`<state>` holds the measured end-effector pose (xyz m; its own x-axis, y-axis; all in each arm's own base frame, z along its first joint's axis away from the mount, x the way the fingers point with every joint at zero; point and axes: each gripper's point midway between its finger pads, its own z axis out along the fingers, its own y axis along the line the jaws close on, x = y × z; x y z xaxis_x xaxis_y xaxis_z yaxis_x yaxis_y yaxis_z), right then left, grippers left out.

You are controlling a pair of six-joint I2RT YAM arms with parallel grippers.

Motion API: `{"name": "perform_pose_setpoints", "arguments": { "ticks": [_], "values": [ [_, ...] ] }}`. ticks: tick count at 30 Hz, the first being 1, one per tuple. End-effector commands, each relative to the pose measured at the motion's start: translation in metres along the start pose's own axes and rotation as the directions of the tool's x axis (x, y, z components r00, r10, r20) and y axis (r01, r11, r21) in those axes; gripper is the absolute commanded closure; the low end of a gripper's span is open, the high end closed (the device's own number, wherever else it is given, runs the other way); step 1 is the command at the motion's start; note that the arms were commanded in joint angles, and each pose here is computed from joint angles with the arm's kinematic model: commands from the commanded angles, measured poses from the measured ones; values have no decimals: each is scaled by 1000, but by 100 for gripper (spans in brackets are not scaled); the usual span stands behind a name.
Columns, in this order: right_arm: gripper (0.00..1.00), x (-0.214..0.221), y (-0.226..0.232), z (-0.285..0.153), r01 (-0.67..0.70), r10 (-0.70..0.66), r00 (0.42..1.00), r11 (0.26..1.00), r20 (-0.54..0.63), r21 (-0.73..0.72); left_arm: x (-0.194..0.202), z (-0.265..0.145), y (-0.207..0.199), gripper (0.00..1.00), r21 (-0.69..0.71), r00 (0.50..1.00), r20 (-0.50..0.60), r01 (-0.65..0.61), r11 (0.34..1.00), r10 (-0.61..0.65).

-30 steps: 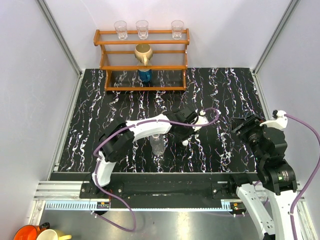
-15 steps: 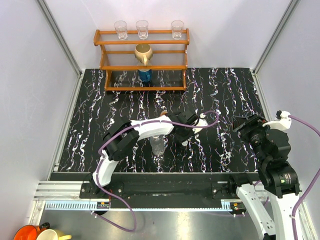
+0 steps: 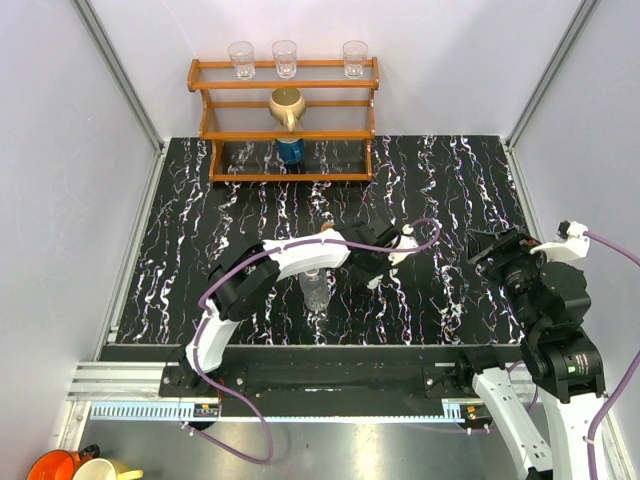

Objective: Screw on the bottle caps

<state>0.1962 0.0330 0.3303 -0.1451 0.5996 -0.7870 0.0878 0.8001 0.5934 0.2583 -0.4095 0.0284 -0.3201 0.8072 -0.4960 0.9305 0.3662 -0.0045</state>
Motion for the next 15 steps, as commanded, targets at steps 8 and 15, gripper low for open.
{"name": "perform_pose_setpoints", "arguments": {
  "ticks": [8, 15],
  "values": [
    [13, -23, 91, -14, 233, -210, 973, 862, 100, -451, -125, -211, -20, 100, 208, 907, 419, -47, 977, -46],
    [13, -18, 130, -16, 339, -256, 941, 679, 223, -651, -139, -357, 28, 100, 475, 731, 594, 20, 880, -337]
  ]
}}
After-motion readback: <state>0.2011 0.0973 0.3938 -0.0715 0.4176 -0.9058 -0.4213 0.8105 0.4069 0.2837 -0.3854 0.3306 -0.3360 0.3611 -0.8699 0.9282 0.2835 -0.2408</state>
